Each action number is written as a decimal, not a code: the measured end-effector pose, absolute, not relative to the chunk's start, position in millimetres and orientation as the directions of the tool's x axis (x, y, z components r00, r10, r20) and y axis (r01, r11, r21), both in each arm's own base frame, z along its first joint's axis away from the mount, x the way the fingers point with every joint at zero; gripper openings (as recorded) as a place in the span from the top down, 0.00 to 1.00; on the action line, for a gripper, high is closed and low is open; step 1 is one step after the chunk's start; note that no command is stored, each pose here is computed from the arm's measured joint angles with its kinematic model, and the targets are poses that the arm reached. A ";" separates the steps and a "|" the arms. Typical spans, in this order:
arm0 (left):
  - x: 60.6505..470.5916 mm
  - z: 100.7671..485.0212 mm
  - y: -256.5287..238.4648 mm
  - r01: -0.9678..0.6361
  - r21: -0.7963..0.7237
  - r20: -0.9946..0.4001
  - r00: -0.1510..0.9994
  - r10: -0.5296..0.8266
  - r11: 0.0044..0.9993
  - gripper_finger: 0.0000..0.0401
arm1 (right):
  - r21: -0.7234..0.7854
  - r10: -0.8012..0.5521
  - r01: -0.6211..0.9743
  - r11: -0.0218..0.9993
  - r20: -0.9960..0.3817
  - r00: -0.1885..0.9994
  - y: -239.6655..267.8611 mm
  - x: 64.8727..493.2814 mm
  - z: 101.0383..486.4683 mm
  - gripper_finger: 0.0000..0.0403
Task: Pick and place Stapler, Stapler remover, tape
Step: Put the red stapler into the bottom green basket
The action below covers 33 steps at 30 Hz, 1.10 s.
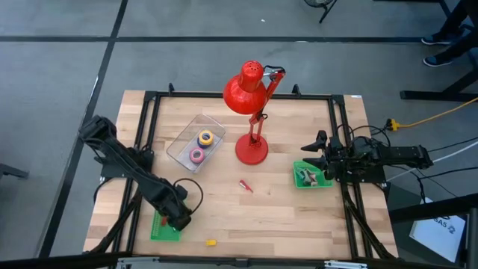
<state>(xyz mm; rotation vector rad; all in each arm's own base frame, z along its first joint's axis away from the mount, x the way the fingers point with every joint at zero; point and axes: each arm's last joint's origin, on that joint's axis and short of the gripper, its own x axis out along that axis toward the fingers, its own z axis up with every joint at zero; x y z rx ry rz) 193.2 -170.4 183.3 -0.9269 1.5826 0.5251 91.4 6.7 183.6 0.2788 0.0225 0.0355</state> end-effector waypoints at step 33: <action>352.6 285.3 -60.4 -0.384 -0.515 -0.598 0.801 -0.001 0.766 0.61 | 0.275 0.039 -0.032 0.961 -0.017 0.999 6.7 91.4 183.5 0.42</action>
